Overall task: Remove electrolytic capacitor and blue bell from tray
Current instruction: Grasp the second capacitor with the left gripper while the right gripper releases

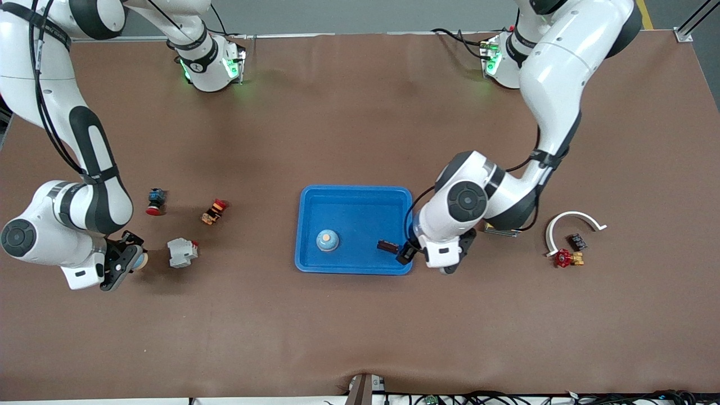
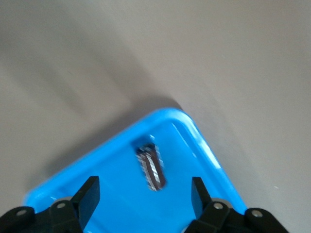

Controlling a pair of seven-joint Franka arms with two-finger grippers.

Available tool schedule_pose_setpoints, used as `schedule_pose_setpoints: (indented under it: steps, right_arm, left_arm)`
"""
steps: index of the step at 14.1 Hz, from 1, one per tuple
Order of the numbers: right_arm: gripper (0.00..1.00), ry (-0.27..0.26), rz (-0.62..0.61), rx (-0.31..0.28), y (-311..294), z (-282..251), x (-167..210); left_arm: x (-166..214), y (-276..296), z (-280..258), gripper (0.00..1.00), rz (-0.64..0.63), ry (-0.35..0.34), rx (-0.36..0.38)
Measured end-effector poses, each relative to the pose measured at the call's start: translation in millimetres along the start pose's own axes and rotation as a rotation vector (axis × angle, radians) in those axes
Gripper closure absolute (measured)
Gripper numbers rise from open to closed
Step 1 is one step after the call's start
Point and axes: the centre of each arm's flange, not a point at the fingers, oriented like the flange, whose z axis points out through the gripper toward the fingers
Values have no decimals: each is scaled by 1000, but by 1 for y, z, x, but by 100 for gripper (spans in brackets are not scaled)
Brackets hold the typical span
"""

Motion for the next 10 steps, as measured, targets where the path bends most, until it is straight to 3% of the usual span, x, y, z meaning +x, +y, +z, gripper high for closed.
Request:
schedule_pose_setpoints:
  steps: [4, 10]
  right_arm:
    - [35, 6, -2, -18, -1, 17, -1]
    - [35, 6, -2, -19, -1, 22, -1]
  left_arm:
    - [-22, 4, 39, 34, -33, -4, -38]
    - [-25, -6, 82, 38, -146, 45, 6]
